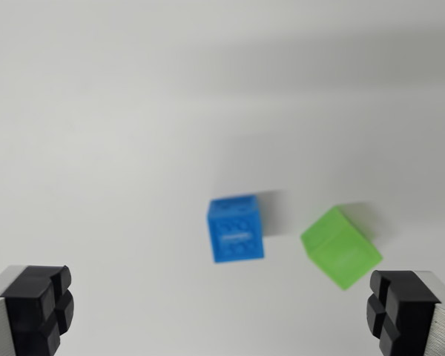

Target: Stack cube

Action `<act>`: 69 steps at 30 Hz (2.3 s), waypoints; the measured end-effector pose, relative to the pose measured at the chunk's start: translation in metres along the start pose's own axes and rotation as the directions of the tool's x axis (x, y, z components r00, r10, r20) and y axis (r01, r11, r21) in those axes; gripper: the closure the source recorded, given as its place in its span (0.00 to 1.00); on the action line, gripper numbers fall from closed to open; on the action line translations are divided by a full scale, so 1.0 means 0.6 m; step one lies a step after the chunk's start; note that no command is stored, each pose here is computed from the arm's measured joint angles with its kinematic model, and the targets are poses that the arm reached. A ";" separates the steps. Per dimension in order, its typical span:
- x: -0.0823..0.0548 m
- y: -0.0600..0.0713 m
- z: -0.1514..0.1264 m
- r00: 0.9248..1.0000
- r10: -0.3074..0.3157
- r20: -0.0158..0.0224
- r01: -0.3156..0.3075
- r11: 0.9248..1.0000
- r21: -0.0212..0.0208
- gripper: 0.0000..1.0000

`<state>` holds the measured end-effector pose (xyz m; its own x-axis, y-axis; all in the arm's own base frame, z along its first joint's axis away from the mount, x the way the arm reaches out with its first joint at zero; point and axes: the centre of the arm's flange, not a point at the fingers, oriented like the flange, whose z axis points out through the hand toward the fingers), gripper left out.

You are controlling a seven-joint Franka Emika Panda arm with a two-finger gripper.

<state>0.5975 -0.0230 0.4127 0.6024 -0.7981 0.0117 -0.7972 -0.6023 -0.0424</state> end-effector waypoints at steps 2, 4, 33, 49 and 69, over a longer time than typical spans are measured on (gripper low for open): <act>0.000 0.000 0.000 1.000 0.000 0.000 0.000 1.000 0.000 0.00; 0.000 0.000 0.000 1.000 0.000 0.000 0.000 1.000 0.000 0.00; -0.011 0.015 0.041 1.000 -0.013 0.005 0.013 1.000 -0.008 0.00; -0.032 0.041 0.105 0.999 -0.039 0.010 0.039 0.999 -0.015 0.00; -0.068 0.086 0.216 0.996 -0.087 0.016 0.087 0.996 -0.028 0.00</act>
<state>0.5369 -0.0194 0.2804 0.6700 -0.7423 -0.0006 -0.7423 -0.6700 -0.0131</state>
